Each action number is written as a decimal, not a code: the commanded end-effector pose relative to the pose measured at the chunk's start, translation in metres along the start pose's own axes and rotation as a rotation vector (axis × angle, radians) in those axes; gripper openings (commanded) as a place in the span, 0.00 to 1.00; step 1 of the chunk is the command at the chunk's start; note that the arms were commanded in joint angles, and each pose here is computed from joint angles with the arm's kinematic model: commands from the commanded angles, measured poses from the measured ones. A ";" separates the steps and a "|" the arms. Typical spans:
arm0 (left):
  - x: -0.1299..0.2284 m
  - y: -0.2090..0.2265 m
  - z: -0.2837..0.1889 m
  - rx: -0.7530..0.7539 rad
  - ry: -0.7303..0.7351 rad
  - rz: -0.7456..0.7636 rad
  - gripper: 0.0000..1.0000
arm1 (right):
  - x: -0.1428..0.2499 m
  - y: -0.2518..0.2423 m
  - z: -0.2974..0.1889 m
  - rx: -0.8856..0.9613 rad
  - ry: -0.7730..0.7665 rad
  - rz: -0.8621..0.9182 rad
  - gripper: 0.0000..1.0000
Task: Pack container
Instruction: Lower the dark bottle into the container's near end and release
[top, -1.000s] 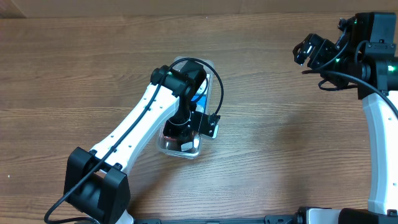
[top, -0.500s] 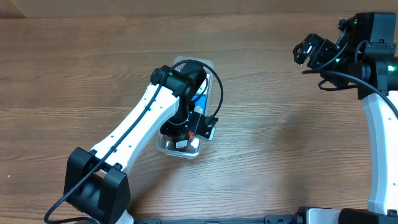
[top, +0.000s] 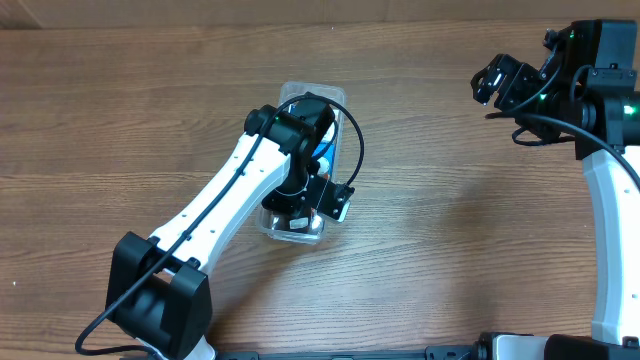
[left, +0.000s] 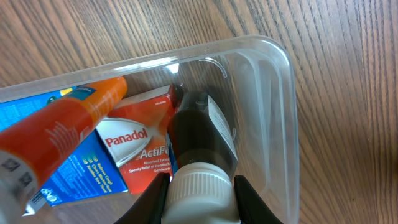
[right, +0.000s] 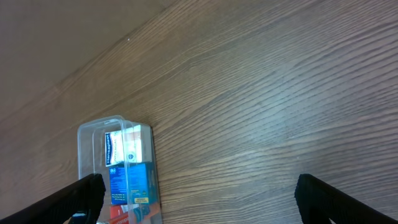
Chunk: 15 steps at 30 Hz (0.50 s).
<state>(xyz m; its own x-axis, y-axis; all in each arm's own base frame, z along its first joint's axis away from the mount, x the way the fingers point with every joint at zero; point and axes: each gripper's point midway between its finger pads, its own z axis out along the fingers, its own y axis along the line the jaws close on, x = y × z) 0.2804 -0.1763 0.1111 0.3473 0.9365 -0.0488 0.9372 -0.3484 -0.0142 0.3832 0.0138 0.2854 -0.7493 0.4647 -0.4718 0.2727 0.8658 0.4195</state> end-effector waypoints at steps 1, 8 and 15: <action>0.004 0.001 0.006 0.014 0.008 0.008 0.18 | -0.003 0.002 -0.006 -0.011 -0.017 0.002 1.00; 0.004 0.001 0.006 0.015 0.007 0.008 0.31 | -0.003 0.003 -0.006 -0.011 -0.017 0.002 1.00; -0.001 0.007 0.006 -0.007 -0.021 -0.043 1.00 | -0.003 0.002 -0.006 -0.011 -0.017 0.002 1.00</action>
<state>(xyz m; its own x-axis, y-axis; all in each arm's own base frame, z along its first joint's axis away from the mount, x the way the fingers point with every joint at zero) 0.2836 -0.1783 0.1084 0.3501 0.9353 -0.0519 0.9364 -0.3509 -0.0076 0.3832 0.0139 0.2854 -0.7498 0.4640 -0.4717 0.2721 0.8661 0.4194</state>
